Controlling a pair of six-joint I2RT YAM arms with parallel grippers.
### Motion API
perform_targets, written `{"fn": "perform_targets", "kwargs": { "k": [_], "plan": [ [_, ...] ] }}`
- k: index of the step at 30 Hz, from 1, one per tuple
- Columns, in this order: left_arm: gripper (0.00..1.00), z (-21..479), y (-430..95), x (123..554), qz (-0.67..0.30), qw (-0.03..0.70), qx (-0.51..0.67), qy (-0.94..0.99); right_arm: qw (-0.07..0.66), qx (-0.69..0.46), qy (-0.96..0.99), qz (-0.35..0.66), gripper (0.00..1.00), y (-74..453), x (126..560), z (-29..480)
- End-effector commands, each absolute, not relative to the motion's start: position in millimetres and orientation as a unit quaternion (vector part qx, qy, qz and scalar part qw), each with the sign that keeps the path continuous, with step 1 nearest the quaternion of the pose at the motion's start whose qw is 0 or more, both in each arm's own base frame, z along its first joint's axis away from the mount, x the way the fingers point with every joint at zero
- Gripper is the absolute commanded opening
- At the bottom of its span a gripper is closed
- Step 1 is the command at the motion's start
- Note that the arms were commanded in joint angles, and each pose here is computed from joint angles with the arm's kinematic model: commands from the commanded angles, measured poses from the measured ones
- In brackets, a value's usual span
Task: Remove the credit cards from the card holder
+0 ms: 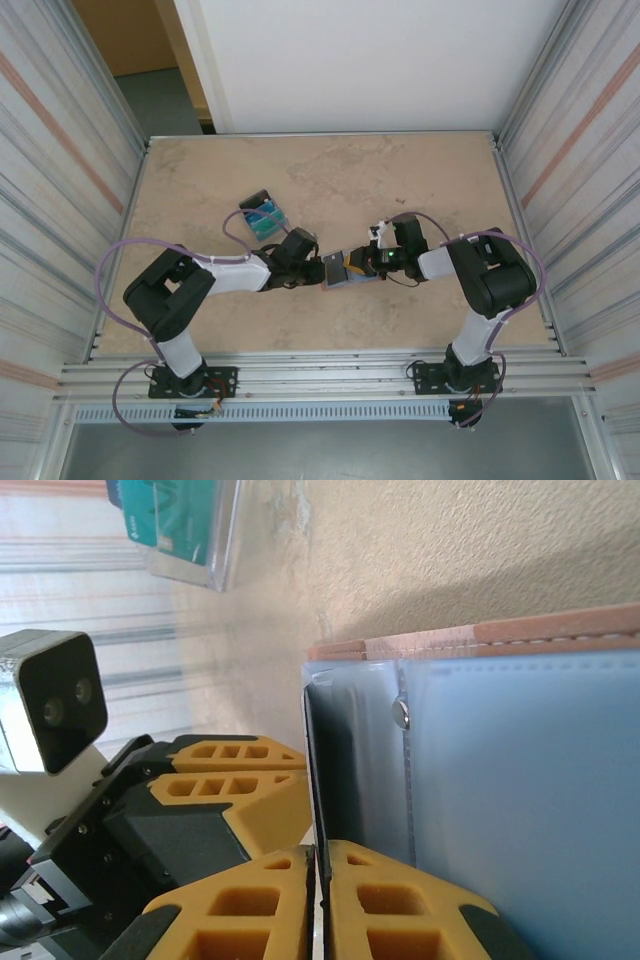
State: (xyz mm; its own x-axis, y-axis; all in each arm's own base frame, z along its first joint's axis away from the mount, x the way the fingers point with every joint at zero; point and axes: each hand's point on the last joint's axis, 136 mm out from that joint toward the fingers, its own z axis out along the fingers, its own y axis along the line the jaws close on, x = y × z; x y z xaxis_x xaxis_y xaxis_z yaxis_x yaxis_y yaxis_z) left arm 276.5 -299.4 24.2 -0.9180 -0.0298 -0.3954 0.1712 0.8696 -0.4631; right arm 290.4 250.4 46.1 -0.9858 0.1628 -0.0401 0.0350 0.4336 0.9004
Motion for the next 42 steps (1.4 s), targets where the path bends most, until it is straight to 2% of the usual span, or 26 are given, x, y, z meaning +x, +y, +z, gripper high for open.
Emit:
{"fn": "perform_targets", "kwargs": {
  "k": [1,25,38,42],
  "plan": [
    [0.14,13.6,-296.9,269.8,-0.248,0.18,0.032,0.951,0.049,0.061,0.838,0.54,0.12,249.6,287.1,45.4],
    [0.13,14.5,-295.5,269.4,-0.248,0.181,0.033,0.951,0.053,0.082,0.838,0.537,0.1,234.1,291.9,40.1],
    [0.21,76.2,-319.8,286.2,-0.271,0.253,0.085,0.925,0.051,0.081,0.846,0.525,0.1,233.6,290.2,38.1],
    [0.21,77.3,-332.7,288.2,-0.277,0.251,0.102,0.922,0.051,0.078,0.846,0.524,0.1,235.2,290.1,38.4]
  ]
}}
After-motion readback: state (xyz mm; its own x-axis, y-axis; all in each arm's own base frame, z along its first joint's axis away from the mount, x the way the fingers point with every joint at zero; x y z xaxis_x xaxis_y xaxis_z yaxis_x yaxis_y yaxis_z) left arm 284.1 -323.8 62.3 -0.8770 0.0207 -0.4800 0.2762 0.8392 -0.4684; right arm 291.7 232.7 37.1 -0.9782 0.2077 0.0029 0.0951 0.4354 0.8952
